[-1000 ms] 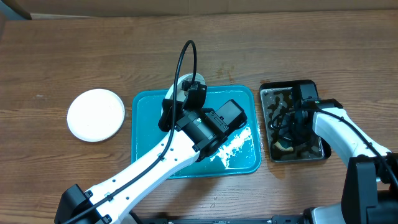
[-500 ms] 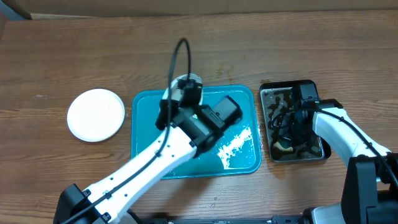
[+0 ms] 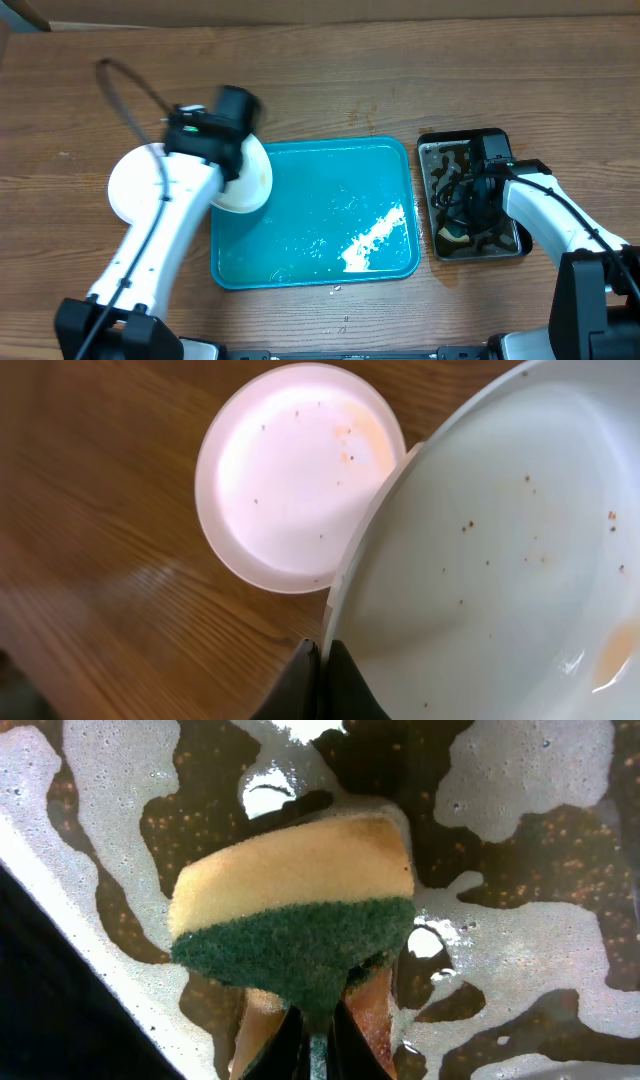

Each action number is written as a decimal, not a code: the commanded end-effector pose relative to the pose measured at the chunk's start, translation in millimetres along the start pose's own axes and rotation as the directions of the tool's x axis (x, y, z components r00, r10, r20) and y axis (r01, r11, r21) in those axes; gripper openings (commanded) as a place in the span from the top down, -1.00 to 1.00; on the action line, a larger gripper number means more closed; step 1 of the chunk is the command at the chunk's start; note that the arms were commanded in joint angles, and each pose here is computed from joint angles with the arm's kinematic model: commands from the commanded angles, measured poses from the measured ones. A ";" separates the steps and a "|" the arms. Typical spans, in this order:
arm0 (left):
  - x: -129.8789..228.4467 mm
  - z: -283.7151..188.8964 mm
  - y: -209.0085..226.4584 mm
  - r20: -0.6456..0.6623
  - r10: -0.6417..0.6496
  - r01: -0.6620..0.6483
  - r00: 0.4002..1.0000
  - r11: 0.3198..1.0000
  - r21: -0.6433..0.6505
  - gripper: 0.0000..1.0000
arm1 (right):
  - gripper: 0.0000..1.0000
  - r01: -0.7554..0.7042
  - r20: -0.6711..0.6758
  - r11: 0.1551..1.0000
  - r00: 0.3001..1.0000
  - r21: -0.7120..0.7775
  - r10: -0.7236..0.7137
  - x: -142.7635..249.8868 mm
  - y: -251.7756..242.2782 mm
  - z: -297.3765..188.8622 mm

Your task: Clean dirty plates on tray and stack at the side

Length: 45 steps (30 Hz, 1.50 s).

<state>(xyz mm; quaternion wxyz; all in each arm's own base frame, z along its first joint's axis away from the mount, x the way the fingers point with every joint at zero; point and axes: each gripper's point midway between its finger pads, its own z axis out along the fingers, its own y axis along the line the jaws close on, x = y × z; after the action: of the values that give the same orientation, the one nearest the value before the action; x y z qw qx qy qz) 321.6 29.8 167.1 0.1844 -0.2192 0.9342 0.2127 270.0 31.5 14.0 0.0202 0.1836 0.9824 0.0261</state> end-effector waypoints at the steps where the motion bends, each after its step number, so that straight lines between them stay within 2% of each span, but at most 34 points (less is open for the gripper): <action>1: -4.9 8.9 0.9 -0.118 -0.068 0.089 0.991 0.980 0.181 0.92 | 0.92 0.002 -0.020 1.000 1.000 -0.021 -0.002 5.0 2.3 3.6; 4: -17.6 25.9 24.1 -0.163 -0.171 0.205 0.972 0.954 0.218 0.92 | 0.92 0.001 -0.020 1.000 1.000 -0.021 -0.002 5.0 2.3 3.6; 10: -28.9 56.1 80.2 -0.204 -0.363 0.397 0.909 0.904 0.161 0.92 | 0.92 0.001 -0.023 1.000 1.000 -0.020 -0.002 5.7 2.0 3.6; 15: -25.6 83.0 104.1 -0.248 -0.432 0.467 0.867 0.878 0.104 0.92 | 0.92 0.001 -0.025 1.000 1.000 -0.019 -0.001 6.1 1.9 3.6; 22: -12.3 109.0 110.7 -0.320 -0.445 0.483 0.837 0.874 0.048 0.92 | 0.92 0.001 -0.029 1.000 1.000 -0.017 -0.002 7.1 1.3 3.6; 23: -11.4 109.9 111.1 -0.324 -0.446 0.484 0.835 0.874 0.046 0.82 | 0.92 0.001 -0.029 1.000 1.000 -0.017 -0.001 7.2 1.3 3.6; 24: -11.2 109.9 110.9 -0.326 -0.446 0.486 0.833 0.873 0.048 0.59 | 0.92 0.001 -0.029 1.000 1.000 -0.017 -0.002 7.2 1.3 3.6; 25: -11.5 109.6 110.9 -0.326 -0.447 0.488 0.833 0.872 0.050 0.30 | 0.92 0.001 -0.029 1.000 1.000 -0.017 -0.002 7.1 1.3 3.6; 26: -11.9 109.0 109.4 -0.329 -0.447 0.490 0.832 0.870 0.059 -0.10 | 0.92 0.001 -0.028 1.000 1.000 -0.017 -0.002 7.0 1.3 3.6; 28: -13.0 105.7 105.5 -0.340 -0.444 0.497 0.829 0.864 0.083 -0.42 | 0.92 0.001 -0.028 1.000 1.000 -0.017 -0.002 6.9 1.4 3.6; 30: -15.6 99.2 100.3 -0.357 -0.440 0.507 0.824 0.854 0.118 -0.49 | 0.92 0.001 -0.027 1.000 1.000 -0.018 -0.002 6.8 1.5 3.6; 34: -19.7 76.9 86.2 -0.398 -0.398 0.505 0.827 0.836 0.213 -0.49 | 0.92 0.001 -0.028 1.000 1.000 -0.017 -0.001 7.1 1.4 3.6; 40: -13.9 25.1 31.3 -0.426 -0.186 0.396 0.885 0.783 0.480 -0.47 | 0.92 0.008 0.015 0.999 1.000 -0.039 -0.007 -3.6 6.7 3.5; 43: -3.9 5.9 5.1 -0.393 -0.067 0.287 0.917 0.796 0.533 -0.47 | 0.92 0.023 0.109 0.992 0.994 -0.124 -0.009 -27.6 25.7 0.5; 45: 1.1 -2.0 -10.8 -0.365 0.000 0.217 0.931 0.803 0.555 -0.47 | 0.92 0.055 0.148 0.966 0.989 -0.255 -0.017 -39.0 51.8 -6.2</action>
<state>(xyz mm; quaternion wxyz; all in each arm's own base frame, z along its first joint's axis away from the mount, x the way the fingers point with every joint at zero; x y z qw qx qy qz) 318.2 50.8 149.3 0.0682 -0.3098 0.9417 -0.1120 312.2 45.2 17.6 0.1019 0.1763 0.9759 0.0786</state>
